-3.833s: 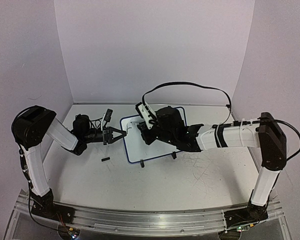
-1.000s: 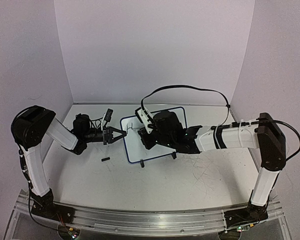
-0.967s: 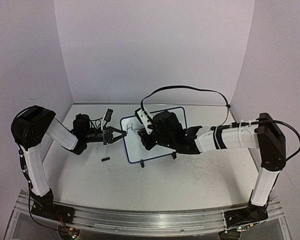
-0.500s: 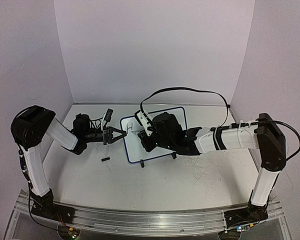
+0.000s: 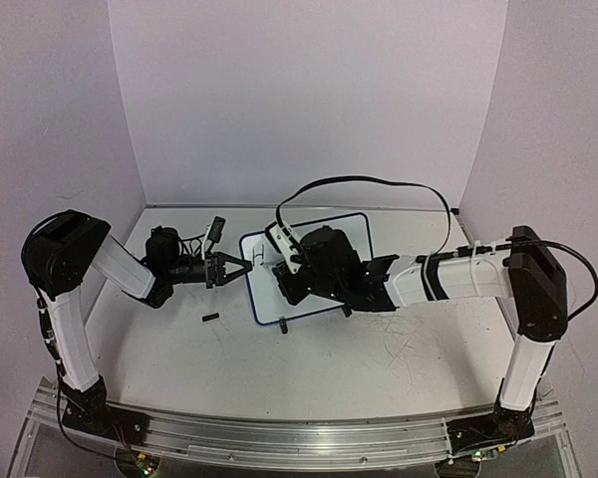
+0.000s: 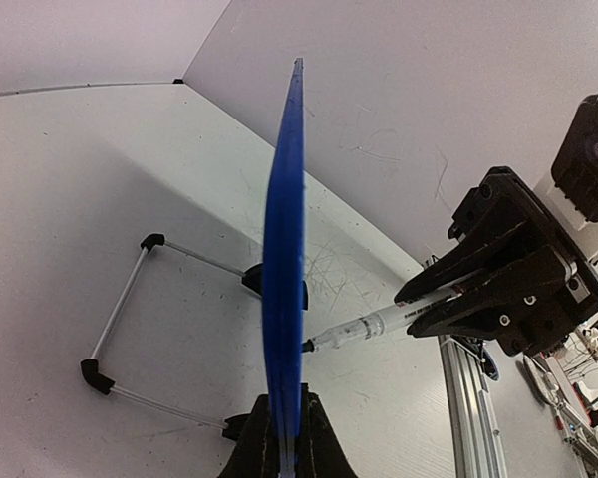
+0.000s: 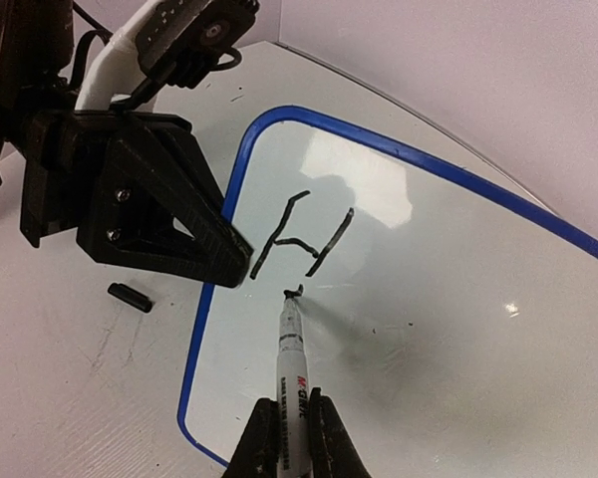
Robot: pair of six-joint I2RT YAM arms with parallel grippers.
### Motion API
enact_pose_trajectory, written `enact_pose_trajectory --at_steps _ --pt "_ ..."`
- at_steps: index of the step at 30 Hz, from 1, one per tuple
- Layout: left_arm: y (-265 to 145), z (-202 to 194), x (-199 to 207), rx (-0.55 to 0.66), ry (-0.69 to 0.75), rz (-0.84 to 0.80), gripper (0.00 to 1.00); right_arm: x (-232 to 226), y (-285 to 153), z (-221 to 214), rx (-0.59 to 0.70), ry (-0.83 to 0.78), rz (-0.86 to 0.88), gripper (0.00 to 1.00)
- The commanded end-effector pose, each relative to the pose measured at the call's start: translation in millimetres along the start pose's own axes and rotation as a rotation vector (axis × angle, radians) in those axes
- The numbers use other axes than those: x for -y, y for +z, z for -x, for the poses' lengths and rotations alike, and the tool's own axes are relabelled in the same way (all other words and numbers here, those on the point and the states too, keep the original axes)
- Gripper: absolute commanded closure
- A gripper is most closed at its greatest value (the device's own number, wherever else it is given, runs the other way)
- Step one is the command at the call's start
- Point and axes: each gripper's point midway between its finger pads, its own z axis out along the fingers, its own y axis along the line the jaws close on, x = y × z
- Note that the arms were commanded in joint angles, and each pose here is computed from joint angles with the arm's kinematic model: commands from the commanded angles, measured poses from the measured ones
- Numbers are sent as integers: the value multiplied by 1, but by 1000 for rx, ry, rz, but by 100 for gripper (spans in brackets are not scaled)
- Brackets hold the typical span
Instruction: Write a sentence on the whiteboard
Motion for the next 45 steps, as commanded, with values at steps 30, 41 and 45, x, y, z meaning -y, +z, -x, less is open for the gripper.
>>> enact_pose_trajectory --at_steps 30,41,45 --pt "7 -14 -4 -46 -12 17 100 22 3 34 74 21 -117 100" --pt "6 -15 -3 -44 -8 22 100 30 -41 84 202 -13 -113 100" --pt "6 -14 -3 -43 -5 25 100 24 -58 71 209 -45 -55 100"
